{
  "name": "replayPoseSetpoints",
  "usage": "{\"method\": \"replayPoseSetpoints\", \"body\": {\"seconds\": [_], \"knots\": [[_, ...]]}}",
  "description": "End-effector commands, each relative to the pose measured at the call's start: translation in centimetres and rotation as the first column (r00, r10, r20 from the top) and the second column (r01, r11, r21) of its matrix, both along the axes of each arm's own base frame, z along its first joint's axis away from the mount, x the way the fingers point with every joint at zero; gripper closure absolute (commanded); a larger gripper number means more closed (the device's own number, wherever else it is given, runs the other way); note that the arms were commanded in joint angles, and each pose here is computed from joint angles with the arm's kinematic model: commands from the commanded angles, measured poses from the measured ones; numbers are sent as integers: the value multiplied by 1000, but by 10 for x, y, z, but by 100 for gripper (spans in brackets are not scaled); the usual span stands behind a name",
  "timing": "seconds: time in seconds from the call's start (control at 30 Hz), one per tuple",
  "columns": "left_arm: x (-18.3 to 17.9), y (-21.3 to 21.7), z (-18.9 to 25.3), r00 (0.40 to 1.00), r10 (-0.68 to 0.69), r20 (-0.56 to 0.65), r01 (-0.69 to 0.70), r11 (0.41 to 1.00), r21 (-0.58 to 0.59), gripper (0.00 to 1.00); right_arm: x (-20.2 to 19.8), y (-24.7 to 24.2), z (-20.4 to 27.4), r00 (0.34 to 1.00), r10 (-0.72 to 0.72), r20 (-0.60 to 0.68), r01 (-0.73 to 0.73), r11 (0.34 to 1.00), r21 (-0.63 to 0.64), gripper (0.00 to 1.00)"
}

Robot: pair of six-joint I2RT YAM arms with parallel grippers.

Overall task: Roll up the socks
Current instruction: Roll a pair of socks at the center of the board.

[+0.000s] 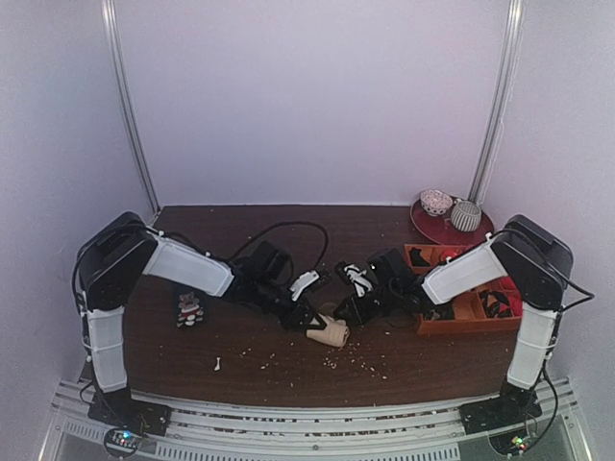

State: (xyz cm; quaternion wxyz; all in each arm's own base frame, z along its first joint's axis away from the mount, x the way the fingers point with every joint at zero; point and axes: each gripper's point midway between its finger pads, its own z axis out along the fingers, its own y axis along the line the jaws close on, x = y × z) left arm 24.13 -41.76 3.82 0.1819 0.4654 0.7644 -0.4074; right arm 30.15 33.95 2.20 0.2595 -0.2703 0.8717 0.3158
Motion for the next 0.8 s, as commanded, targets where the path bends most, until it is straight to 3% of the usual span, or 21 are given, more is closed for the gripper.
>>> {"method": "replayPoseSetpoints", "body": {"seconds": [0.0,0.13,0.3,0.43,0.77], "knots": [[-25,64,-80,968,149,-200,-94,961,260,100,6,-14,21,995,0,101,2,1000,-22,78],[-34,81,-90,956,186,-225,-113,947,302,100,8,-25,58,967,11,253,-3,1000,-31,56],[-35,81,-92,952,191,-238,-112,944,311,100,-38,-24,87,869,207,448,-232,973,0,39],[-33,80,-93,951,191,-242,-107,941,323,100,-74,-12,77,789,365,494,-380,922,-74,35],[-31,79,-98,952,176,-250,-82,934,347,100,-88,18,72,602,508,616,-438,855,-278,29]]}}
